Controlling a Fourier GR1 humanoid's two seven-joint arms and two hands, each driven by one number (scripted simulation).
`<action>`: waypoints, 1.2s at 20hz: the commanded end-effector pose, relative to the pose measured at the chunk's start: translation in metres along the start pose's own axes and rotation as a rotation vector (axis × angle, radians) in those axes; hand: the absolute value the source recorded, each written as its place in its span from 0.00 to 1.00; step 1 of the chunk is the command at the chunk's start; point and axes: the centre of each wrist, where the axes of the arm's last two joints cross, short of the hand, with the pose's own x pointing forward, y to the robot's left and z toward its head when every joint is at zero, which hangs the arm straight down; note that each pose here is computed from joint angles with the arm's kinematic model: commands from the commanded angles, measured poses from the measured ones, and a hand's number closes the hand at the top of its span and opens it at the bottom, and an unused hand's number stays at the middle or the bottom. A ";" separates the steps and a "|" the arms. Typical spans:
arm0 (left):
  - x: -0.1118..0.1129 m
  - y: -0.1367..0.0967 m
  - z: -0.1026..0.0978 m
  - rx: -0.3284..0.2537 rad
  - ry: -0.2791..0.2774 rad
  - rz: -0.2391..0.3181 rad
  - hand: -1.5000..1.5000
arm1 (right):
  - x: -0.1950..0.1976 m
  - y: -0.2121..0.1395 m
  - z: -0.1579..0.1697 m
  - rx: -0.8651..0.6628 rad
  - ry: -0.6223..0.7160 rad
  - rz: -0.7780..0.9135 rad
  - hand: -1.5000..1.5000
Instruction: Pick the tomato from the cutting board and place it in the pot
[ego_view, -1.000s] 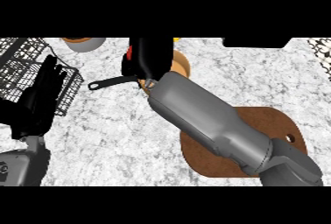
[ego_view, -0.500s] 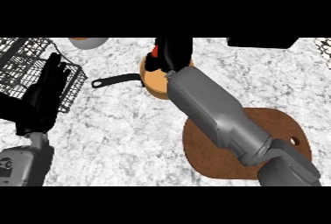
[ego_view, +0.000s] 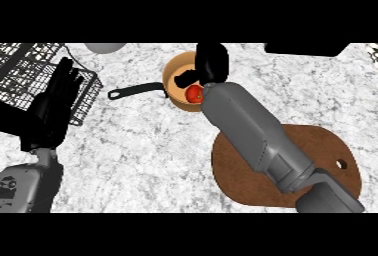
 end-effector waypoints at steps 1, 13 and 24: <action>0.000 -0.006 -0.010 0.008 -0.013 -0.009 0.50 | 0.008 -0.011 -0.001 -0.030 -0.065 -0.223 0.00; -0.018 -0.004 0.013 0.057 0.029 -0.021 0.50 | -0.056 -0.042 -0.023 -0.077 -0.064 -0.562 0.00; -0.013 0.014 0.013 0.064 0.037 -0.007 0.50 | -0.123 -0.099 -0.026 -0.006 -0.085 -0.578 0.00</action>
